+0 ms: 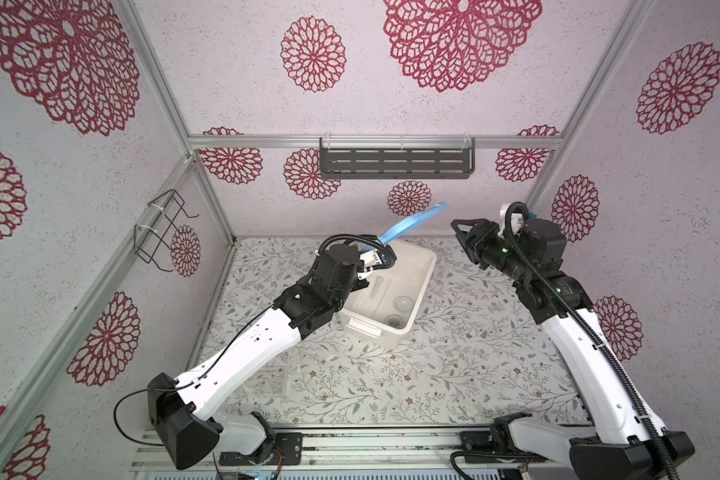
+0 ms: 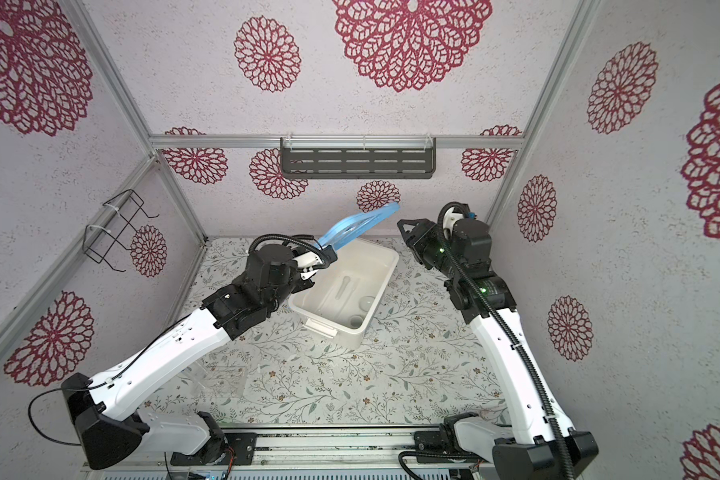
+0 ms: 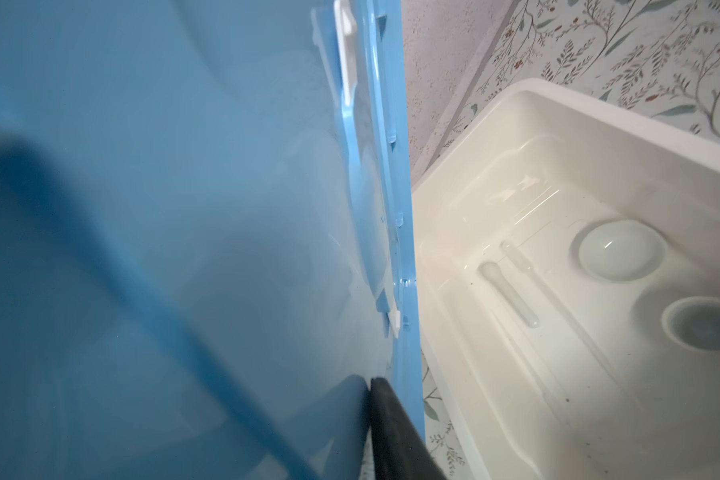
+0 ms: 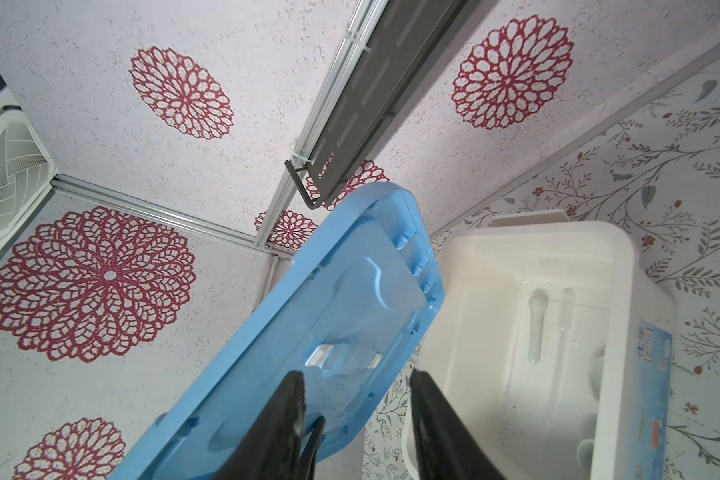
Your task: Organize the chemistry lab equipment
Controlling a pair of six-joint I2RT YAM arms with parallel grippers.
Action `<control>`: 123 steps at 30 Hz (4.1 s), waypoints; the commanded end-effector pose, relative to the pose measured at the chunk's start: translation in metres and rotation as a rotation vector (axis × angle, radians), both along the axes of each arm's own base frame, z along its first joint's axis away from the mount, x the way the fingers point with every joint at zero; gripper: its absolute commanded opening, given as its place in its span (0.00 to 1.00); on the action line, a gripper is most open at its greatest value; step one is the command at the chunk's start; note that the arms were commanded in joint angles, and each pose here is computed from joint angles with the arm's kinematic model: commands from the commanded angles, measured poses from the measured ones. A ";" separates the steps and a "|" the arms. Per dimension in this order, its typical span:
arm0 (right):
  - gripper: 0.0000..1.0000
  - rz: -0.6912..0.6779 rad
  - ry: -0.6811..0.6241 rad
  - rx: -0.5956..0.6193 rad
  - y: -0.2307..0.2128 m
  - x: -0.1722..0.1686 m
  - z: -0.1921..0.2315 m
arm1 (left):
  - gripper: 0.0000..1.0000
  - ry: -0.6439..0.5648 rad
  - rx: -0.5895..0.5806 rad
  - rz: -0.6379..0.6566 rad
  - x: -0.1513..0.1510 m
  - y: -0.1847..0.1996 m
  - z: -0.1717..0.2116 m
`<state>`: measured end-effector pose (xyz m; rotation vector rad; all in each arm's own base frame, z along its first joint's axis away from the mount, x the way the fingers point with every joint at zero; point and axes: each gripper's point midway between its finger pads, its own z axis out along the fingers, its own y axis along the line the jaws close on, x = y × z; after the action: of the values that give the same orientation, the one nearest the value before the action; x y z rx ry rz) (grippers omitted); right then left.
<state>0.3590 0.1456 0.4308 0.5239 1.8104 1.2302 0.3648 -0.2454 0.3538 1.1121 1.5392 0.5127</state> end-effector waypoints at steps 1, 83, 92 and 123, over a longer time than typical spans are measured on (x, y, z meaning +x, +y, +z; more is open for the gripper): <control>0.47 0.027 -0.055 0.079 0.002 -0.009 0.023 | 0.32 -0.089 0.084 0.049 0.007 0.004 0.018; 0.30 -0.129 0.093 0.271 0.007 -0.017 -0.078 | 0.97 0.340 -0.874 -0.102 -0.081 -0.012 0.029; 0.32 -0.091 0.186 0.251 0.023 -0.031 -0.130 | 0.97 0.470 -1.130 0.092 -0.034 0.031 0.016; 0.56 0.068 0.418 -0.010 0.104 -0.078 -0.229 | 1.00 0.642 -1.335 0.627 0.045 0.079 -0.092</control>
<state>0.2879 0.2451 0.2131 0.7859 2.1255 1.3043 0.4068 -0.1663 0.2744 -0.2864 2.1661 -0.5297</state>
